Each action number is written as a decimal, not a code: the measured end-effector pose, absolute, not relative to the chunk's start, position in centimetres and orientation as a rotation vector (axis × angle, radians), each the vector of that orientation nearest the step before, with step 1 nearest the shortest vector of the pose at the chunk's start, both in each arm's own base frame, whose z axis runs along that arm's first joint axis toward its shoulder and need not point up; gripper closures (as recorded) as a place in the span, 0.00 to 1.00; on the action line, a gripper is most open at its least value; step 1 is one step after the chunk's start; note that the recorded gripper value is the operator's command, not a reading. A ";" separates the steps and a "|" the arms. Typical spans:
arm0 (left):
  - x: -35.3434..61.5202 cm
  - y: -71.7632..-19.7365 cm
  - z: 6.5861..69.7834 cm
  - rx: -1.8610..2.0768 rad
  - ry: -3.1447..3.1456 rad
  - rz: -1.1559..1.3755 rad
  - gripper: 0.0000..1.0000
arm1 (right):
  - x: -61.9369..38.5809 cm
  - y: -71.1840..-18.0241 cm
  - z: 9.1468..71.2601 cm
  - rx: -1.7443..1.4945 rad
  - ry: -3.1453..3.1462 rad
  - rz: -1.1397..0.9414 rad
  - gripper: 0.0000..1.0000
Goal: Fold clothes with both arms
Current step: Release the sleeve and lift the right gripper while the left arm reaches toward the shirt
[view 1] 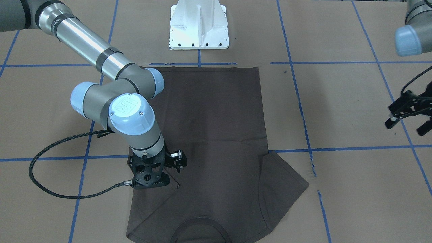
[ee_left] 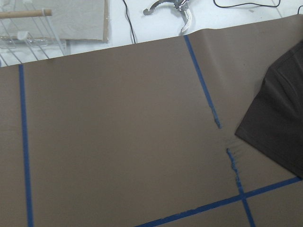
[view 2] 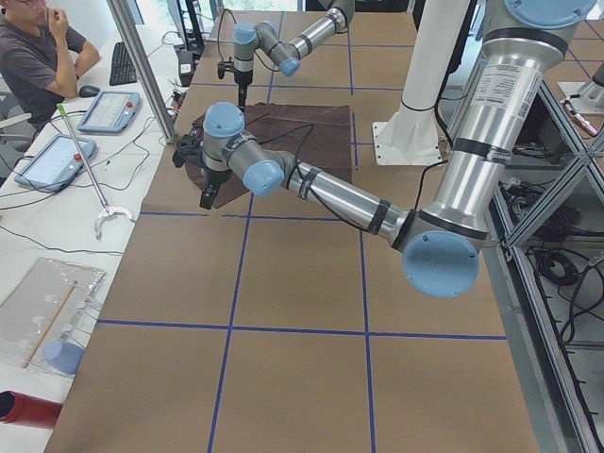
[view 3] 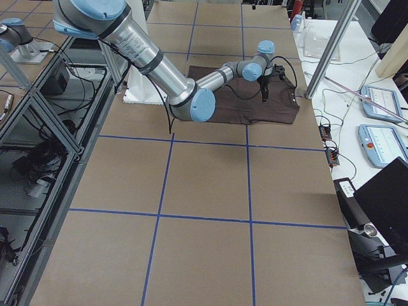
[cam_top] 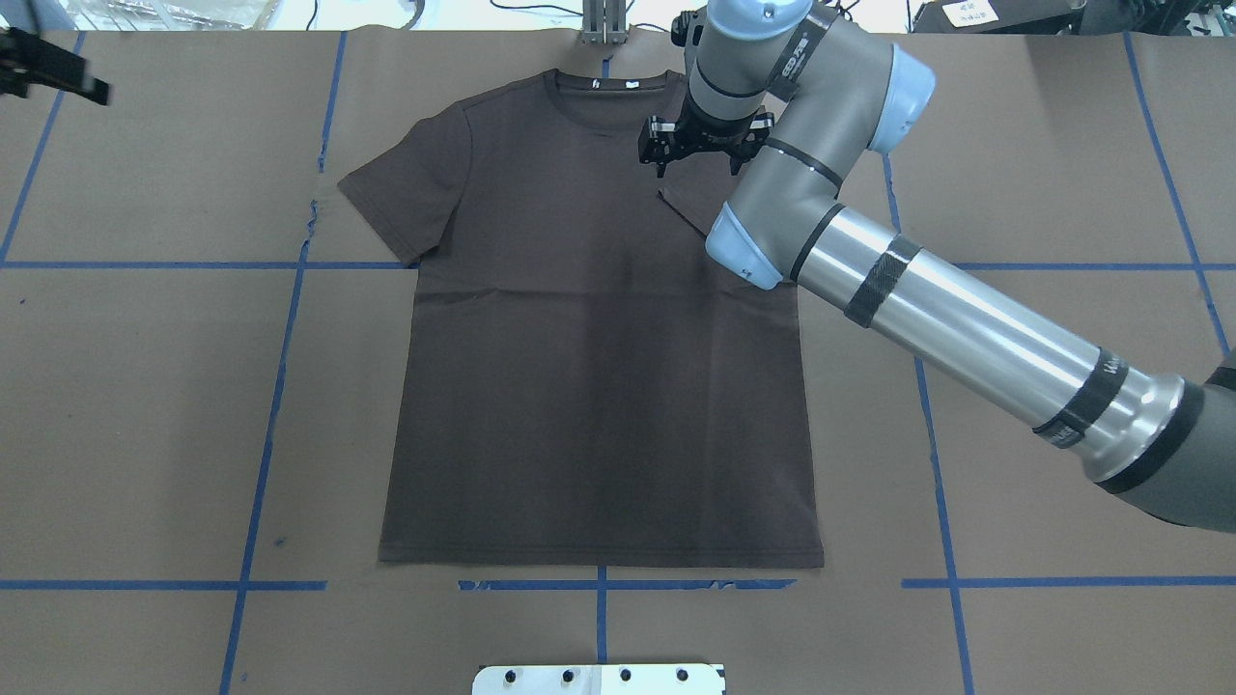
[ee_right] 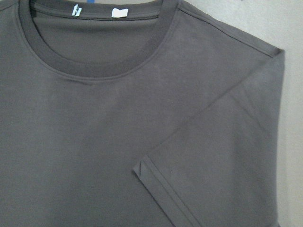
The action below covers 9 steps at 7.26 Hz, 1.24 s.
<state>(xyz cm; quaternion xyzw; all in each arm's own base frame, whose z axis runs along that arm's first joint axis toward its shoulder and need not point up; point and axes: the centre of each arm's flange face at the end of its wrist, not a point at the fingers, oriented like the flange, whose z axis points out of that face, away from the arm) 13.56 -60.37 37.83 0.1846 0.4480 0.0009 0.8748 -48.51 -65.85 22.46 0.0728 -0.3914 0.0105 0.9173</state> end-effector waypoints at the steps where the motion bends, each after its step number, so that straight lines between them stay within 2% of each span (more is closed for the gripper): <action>1: 17.8 -60.7 36.1 0.376 0.951 -0.037 0.00 | -45.5 -65.2 21.6 0.097 -0.791 0.038 0.00; 5: 31.8 -63.9 38.9 0.481 0.919 -0.257 0.00 | -35.3 -63.1 25.0 0.000 -0.879 -0.050 0.00; 9: 42.4 -64.7 42.5 0.534 0.790 -0.360 0.00 | -34.6 -62.1 24.9 0.020 -0.886 -0.059 0.00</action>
